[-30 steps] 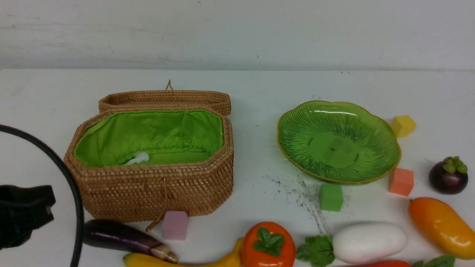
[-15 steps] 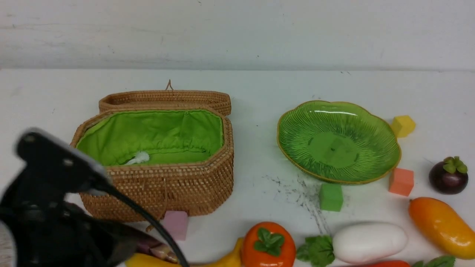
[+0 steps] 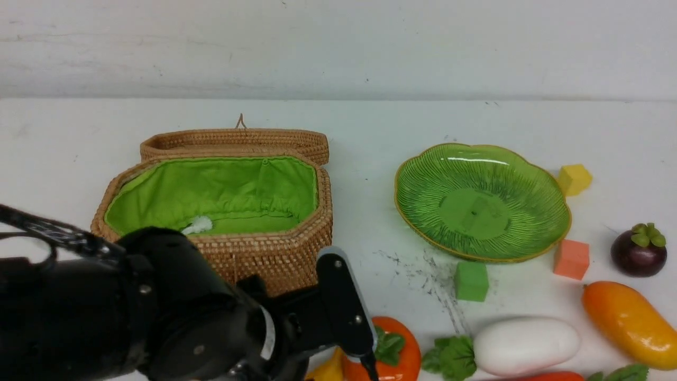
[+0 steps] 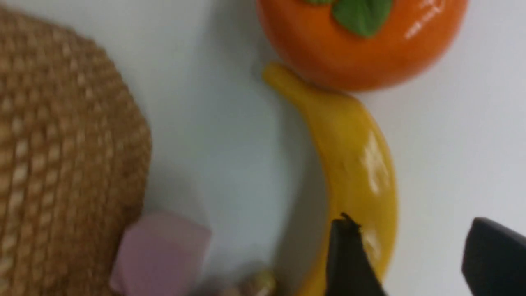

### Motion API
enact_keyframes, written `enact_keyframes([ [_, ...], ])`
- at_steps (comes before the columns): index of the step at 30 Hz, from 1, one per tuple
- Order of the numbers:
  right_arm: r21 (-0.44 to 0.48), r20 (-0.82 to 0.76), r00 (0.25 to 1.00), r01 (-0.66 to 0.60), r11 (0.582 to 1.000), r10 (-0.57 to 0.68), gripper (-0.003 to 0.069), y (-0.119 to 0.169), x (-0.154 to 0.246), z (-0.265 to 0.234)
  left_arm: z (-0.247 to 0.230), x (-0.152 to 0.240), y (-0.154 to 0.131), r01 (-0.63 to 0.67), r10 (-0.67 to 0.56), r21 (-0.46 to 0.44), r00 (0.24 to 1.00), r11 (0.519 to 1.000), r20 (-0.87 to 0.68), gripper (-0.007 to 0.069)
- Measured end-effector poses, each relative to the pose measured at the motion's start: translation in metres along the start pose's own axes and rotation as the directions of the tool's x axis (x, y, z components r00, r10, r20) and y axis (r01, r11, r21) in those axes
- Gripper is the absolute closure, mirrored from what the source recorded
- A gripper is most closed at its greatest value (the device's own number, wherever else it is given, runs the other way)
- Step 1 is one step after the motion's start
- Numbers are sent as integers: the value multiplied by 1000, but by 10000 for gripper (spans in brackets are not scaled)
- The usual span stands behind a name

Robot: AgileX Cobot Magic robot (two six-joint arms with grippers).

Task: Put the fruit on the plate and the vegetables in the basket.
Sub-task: Use the left arm to grab a banana and put it into the right plate

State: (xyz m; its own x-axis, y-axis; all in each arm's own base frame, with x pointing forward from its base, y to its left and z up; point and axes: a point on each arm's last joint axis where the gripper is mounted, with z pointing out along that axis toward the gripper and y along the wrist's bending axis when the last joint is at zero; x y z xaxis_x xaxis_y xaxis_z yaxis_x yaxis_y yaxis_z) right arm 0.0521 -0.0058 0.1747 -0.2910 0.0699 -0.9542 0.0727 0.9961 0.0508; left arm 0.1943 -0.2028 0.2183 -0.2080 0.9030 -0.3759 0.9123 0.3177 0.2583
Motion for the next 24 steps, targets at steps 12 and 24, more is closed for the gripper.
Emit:
enact_keyframes([
  [12, 0, 0, 1000, 0, 1000, 0, 417, 0, 0, 0, 56, 3, -4, -95, 98, 42, 991, 995, -90, 8],
  [24, 0, 0, 1000, 0, 1000, 0, 417, 0, 0, 0, 64, 15, 15, 59, -54, 51, 994, 997, -99, 78],
])
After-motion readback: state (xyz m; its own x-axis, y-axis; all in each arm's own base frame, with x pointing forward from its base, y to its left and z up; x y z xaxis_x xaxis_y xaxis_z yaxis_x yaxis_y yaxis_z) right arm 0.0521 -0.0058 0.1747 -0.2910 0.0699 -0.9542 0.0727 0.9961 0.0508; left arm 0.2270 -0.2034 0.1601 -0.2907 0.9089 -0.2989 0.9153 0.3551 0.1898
